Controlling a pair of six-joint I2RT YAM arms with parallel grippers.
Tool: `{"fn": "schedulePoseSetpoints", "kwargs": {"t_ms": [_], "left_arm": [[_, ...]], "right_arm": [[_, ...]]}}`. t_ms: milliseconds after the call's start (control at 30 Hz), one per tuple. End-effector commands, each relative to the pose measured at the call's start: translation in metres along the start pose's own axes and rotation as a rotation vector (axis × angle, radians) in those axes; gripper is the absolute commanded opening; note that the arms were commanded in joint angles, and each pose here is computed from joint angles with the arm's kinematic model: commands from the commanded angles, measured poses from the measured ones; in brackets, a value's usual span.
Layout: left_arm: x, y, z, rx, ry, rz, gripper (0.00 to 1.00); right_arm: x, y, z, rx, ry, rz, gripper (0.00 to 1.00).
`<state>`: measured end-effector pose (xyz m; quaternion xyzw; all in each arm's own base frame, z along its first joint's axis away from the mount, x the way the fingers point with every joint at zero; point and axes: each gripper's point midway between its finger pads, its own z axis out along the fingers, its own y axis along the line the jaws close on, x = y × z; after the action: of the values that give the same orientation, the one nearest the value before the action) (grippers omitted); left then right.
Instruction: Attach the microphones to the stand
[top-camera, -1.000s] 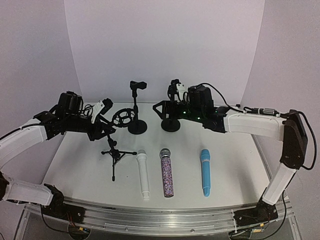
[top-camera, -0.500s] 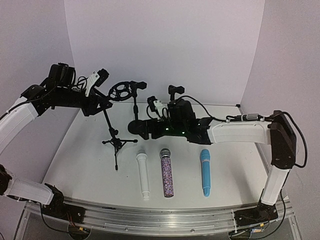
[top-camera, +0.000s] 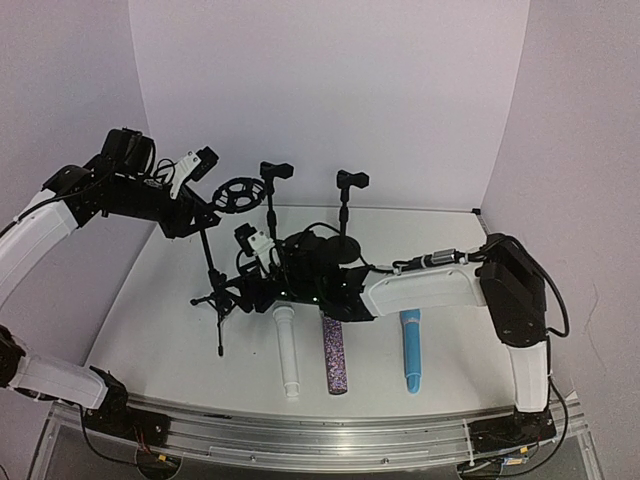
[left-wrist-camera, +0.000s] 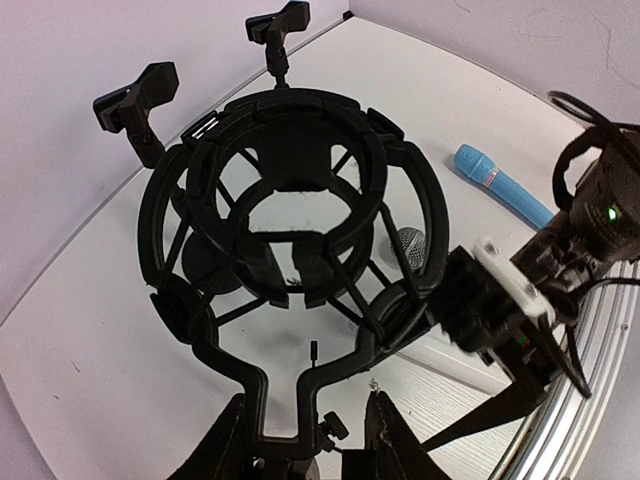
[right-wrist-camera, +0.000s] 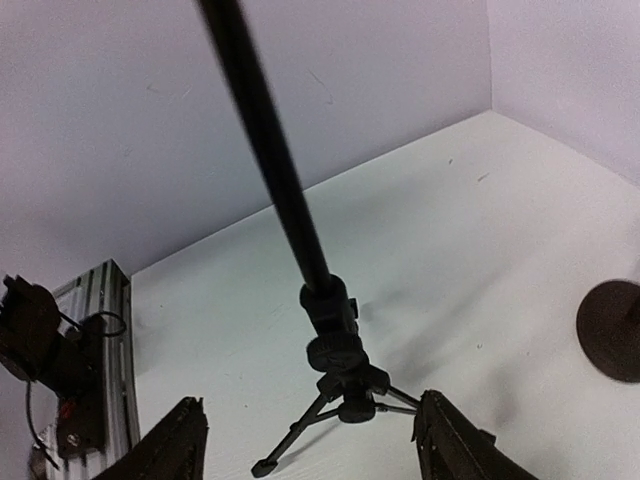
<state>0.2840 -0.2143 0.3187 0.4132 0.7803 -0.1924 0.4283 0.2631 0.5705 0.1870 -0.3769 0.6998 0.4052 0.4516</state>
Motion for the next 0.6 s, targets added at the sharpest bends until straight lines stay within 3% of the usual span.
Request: {"fn": "schedulePoseSetpoints", "kwargs": {"t_ms": [0, 200, 567], "left_arm": [[-0.025, 0.004, -0.012, -0.032, -0.111, 0.002, 0.0], [-0.023, 0.001, -0.011, -0.021, -0.109, -0.002, 0.0], [-0.022, 0.001, -0.006, -0.01, -0.102, 0.003, 0.0]], "right_arm": [[-0.008, 0.001, 0.019, 0.061, -0.071, -0.193, 0.59], [-0.011, -0.007, 0.031, 0.113, -0.097, -0.299, 0.51], [-0.005, -0.005, 0.043, 0.092, -0.096, -0.317, 0.37]]}}
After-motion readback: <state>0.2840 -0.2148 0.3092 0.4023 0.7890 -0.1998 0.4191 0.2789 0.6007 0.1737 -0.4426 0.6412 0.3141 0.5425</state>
